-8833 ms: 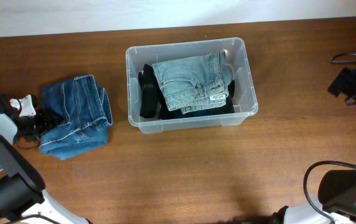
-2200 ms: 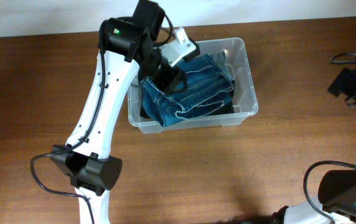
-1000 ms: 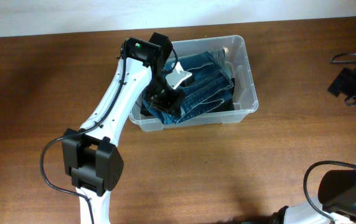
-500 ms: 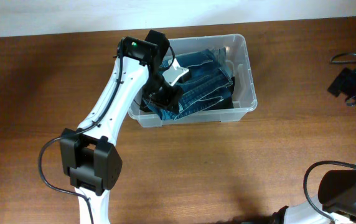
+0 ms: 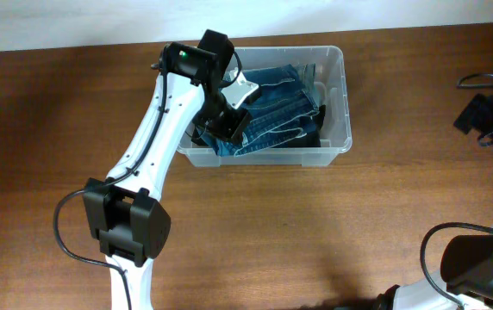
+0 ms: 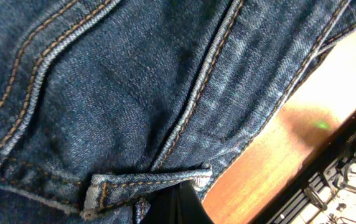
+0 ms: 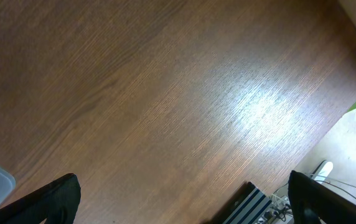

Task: Pack container
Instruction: 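Release the jeans and push their left edge into the container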

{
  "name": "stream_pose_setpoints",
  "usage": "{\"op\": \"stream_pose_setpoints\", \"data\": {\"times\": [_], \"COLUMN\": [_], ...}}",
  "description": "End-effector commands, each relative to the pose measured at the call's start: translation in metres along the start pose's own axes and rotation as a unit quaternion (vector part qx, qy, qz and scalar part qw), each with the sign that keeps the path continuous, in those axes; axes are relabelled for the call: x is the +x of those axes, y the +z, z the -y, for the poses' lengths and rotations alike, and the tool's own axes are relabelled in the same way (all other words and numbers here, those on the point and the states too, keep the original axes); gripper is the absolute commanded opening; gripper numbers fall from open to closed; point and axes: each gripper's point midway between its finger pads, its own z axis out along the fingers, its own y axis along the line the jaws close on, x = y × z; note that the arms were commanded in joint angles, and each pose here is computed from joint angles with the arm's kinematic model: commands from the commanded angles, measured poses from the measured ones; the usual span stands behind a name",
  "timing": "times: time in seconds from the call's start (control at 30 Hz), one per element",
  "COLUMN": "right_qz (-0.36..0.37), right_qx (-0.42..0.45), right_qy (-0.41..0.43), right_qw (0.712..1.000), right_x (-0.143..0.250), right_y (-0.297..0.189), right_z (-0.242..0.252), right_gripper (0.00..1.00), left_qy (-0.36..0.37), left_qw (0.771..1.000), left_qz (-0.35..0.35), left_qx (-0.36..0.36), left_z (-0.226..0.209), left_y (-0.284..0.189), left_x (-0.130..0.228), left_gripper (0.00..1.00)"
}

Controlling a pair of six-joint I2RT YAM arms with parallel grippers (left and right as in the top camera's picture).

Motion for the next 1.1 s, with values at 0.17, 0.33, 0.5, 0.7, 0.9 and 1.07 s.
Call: {"op": "stream_pose_setpoints", "data": {"times": [0.17, 0.33, 0.5, 0.7, 0.9, 1.07], "right_qz": [-0.001, -0.001, -0.001, -0.001, -0.001, -0.001], "right_qx": [0.007, 0.007, 0.007, 0.007, 0.007, 0.007], "right_qy": [-0.001, -0.001, -0.001, -0.001, -0.001, -0.001], "right_qw": [1.0, 1.0, 1.0, 1.0, 1.0, 1.0], "right_x": [-0.001, -0.001, -0.001, -0.001, -0.001, -0.001], "right_y": [0.002, 0.002, 0.002, 0.002, 0.002, 0.002], "right_z": [0.002, 0.002, 0.002, 0.002, 0.002, 0.002], "right_gripper": [0.98, 0.98, 0.99, 0.98, 0.98, 0.98], "left_qy": [-0.013, -0.021, -0.053, -0.05, -0.045, -0.052], "left_qw": [0.997, 0.996, 0.99, 0.989, 0.985, 0.978], "left_qz": [0.029, 0.048, 0.062, 0.074, 0.1, 0.122], "left_qx": [-0.068, -0.077, -0.111, -0.117, -0.136, -0.159], "left_z": [-0.035, -0.038, -0.051, -0.053, -0.06, -0.068], "left_y": [0.001, 0.0, -0.003, -0.005, -0.013, -0.025], "left_x": [-0.019, -0.029, -0.034, -0.04, -0.052, -0.061], "left_gripper": [0.01, 0.01, 0.01, 0.01, 0.01, 0.25]}}
